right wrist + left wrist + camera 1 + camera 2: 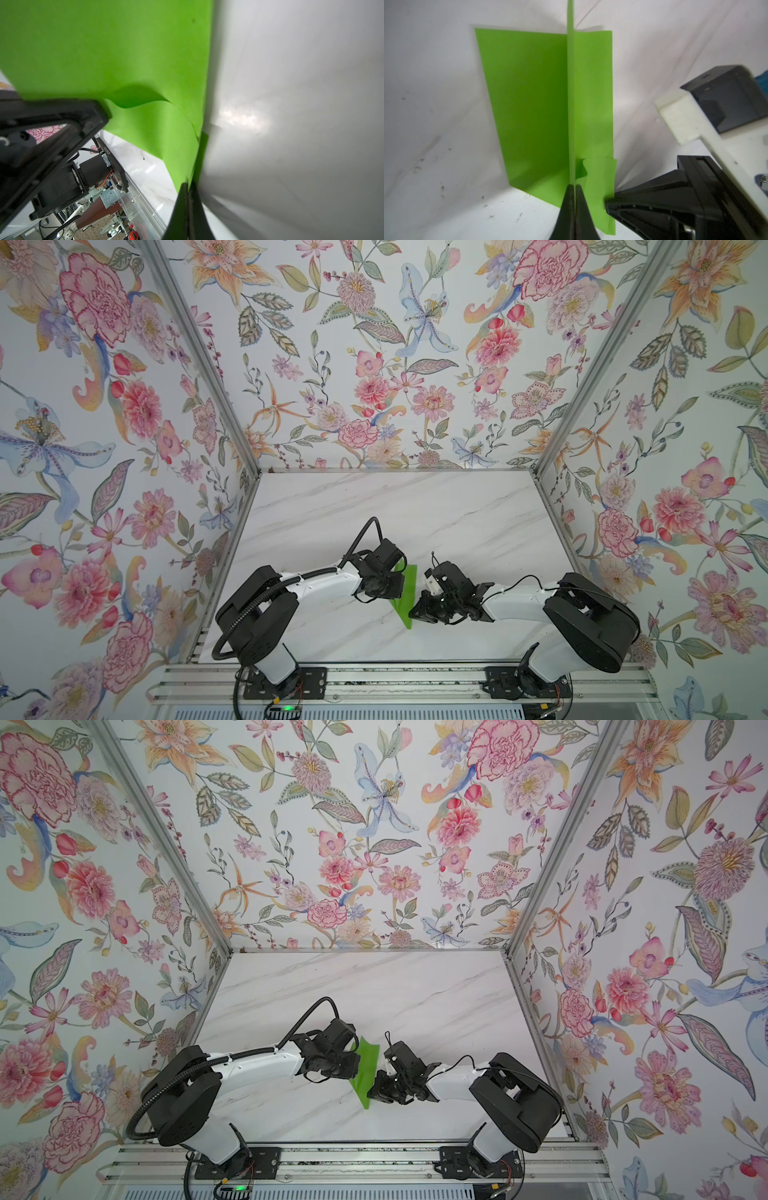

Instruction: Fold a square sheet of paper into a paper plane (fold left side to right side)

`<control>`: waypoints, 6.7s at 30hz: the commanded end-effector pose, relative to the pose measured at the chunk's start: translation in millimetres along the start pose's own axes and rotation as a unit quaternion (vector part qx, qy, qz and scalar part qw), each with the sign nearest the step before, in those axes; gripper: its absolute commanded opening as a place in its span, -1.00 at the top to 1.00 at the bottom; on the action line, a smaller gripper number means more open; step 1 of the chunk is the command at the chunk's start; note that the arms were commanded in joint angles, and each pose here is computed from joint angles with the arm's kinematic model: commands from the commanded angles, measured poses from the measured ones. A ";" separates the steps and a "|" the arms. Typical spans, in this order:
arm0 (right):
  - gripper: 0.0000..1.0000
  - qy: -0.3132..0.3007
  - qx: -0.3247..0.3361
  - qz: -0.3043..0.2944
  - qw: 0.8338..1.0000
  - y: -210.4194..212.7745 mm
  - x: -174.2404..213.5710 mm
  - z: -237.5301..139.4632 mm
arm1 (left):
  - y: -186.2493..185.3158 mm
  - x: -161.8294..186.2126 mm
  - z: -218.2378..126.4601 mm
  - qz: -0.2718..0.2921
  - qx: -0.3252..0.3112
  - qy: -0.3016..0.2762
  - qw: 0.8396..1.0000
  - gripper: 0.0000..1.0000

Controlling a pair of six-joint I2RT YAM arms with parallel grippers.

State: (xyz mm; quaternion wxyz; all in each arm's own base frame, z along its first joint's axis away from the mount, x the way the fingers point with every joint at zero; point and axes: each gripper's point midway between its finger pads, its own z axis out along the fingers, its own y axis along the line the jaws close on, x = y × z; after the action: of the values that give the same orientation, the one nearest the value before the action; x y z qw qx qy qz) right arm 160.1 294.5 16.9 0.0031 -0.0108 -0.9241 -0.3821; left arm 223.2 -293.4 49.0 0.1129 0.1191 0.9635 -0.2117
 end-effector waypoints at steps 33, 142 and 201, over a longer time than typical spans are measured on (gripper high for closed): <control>1.00 0.032 0.060 -0.016 0.998 -28.5 19.7 7.5 | -32.8 -29.7 21.2 -0.002 0.045 -0.003 0.999 1.00; 0.58 -0.048 0.033 -0.023 0.998 8.6 -18.4 -31.7 | -23.7 -1.5 12.2 -0.002 0.009 -0.006 1.000 1.00; 0.42 -0.018 0.008 0.031 0.999 -8.8 -14.9 -13.3 | 7.1 20.8 18.6 0.020 -0.059 0.038 0.997 1.00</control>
State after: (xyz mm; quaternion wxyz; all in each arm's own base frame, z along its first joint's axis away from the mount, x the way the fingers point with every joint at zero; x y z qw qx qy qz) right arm 185.7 284.2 34.1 -0.0212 -0.0274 -0.9230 -0.3832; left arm 211.5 -294.8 26.0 0.0908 0.1437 0.9735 -0.1532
